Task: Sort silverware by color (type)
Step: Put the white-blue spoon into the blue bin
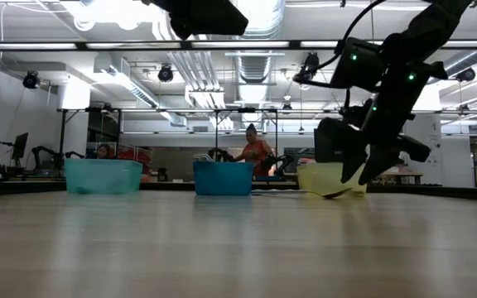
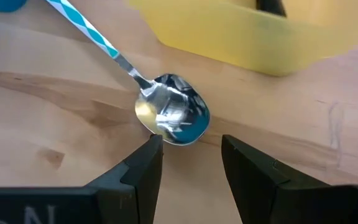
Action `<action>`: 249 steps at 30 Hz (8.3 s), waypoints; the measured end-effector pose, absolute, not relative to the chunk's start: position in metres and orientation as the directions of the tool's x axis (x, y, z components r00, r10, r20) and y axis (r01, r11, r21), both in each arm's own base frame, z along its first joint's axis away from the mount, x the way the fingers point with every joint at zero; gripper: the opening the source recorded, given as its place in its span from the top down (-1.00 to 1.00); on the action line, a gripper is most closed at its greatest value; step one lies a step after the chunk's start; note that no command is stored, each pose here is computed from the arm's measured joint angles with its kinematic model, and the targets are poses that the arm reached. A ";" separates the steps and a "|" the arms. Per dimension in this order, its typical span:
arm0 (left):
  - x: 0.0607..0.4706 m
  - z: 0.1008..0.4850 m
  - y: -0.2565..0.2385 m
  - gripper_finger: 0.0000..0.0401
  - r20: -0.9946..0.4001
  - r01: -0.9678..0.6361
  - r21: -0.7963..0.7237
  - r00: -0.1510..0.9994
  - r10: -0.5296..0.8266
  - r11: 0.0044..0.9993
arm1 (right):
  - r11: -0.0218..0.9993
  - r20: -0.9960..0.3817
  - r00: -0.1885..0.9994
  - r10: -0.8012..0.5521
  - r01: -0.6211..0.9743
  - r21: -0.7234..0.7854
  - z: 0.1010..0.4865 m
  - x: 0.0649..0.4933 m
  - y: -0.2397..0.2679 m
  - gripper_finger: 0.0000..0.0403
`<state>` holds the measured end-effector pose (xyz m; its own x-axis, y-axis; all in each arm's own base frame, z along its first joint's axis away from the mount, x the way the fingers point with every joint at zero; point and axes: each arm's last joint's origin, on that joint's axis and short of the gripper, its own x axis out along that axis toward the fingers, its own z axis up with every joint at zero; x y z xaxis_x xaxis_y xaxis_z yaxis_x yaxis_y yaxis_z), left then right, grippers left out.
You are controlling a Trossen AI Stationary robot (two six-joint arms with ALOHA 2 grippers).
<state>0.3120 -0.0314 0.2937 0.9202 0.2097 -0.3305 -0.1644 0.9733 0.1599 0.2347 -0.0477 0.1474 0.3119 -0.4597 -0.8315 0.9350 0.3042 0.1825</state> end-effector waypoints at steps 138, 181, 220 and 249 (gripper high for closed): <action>0.364 0.180 -0.074 0.40 -0.491 -0.102 0.093 0.861 0.134 0.990 | 0.624 -0.818 0.575 -0.015 0.645 0.441 0.155 0.251 0.040 0.87; 0.351 0.204 -0.104 0.40 -0.491 -0.113 -0.071 0.869 0.064 0.991 | 0.974 -0.562 0.822 -0.097 0.195 0.118 0.221 0.209 0.077 0.64; 0.381 0.161 -0.094 0.14 -0.416 0.015 0.263 0.904 0.099 0.965 | 0.951 -0.287 0.926 -0.244 0.286 0.114 0.268 0.215 0.104 0.69; 0.393 0.093 -0.034 0.18 -0.632 0.125 0.230 0.773 0.050 0.965 | 0.959 -0.322 0.924 -0.204 0.255 0.125 0.259 0.206 0.116 0.69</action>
<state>0.3932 -0.0337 0.0928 0.7731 0.0504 -0.6323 0.1254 0.9650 0.2303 0.2055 0.1158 0.2592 0.9244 -0.2043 -0.3220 0.2554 0.9587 0.1249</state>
